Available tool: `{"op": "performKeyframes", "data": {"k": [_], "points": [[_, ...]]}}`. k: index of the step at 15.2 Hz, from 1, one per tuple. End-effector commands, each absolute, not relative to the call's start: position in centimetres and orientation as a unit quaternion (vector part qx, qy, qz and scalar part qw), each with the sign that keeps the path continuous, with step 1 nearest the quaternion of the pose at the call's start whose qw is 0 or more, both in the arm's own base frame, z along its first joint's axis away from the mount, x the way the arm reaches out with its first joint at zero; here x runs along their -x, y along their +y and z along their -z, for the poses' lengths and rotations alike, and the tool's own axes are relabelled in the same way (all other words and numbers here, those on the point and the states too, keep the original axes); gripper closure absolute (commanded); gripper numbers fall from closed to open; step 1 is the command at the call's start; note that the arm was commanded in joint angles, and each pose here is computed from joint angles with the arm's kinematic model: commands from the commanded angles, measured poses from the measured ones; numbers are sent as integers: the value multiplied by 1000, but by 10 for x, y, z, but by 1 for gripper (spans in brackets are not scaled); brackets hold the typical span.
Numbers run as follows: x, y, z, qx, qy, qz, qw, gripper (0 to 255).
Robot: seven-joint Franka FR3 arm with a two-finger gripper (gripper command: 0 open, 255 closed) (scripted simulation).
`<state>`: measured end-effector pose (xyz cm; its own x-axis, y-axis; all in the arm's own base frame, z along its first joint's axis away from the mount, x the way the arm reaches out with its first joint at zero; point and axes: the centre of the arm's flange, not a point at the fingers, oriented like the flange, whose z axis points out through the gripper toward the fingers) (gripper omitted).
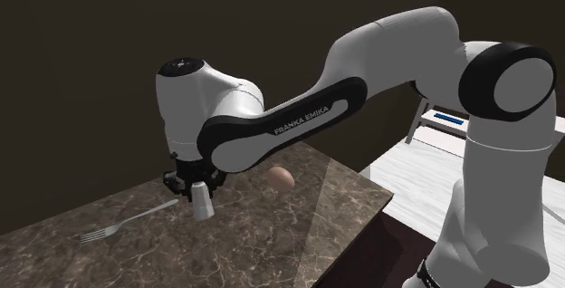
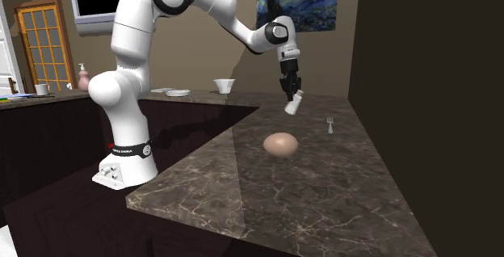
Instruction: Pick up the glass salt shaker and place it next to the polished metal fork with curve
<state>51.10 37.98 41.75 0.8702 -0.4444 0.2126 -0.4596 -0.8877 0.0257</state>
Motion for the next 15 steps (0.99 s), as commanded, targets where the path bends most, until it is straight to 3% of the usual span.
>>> {"op": "performKeyframes", "data": {"k": [1, 15], "points": [[-510, 380, -407, -966, -234, -101, 37, 255], [-510, 380, -348, -966, -234, -101, 37, 255]]}}
